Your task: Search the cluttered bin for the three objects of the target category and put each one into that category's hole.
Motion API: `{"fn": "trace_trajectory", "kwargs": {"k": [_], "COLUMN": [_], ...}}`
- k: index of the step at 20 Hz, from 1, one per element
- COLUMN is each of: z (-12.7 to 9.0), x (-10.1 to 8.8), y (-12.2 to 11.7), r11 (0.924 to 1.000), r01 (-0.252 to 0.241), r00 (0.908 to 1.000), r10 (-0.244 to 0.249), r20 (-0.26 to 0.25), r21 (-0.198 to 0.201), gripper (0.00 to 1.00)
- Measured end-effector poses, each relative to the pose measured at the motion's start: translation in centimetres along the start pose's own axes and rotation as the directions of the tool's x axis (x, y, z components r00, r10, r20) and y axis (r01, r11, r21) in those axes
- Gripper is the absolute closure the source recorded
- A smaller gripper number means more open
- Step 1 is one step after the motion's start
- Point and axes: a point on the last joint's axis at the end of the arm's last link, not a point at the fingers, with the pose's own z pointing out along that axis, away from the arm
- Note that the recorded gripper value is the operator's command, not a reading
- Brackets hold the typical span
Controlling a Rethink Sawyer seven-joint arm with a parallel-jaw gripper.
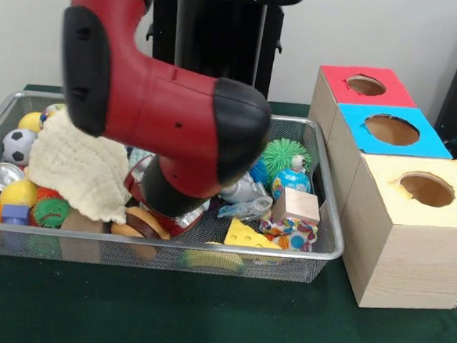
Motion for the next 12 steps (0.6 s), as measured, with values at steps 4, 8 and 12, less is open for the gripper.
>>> {"fn": "trace_trajectory", "kwargs": {"k": [4, 8, 12], "z": [-0.2, -0.1, 0.2], "x": [0.7, 1.7, 2.2], "y": [0.6, 0.7, 0.1], "r11": [0.9968, 0.9905, 0.9888], "r01": [0.049, 0.103, 0.131], "r00": [0.9938, 0.9715, 0.9495], "r10": [-0.055, -0.120, -0.146], "r20": [0.096, 0.205, 0.278], "r21": [0.063, 0.091, 0.071], "gripper": [0.00, 0.00, 0.00]}}
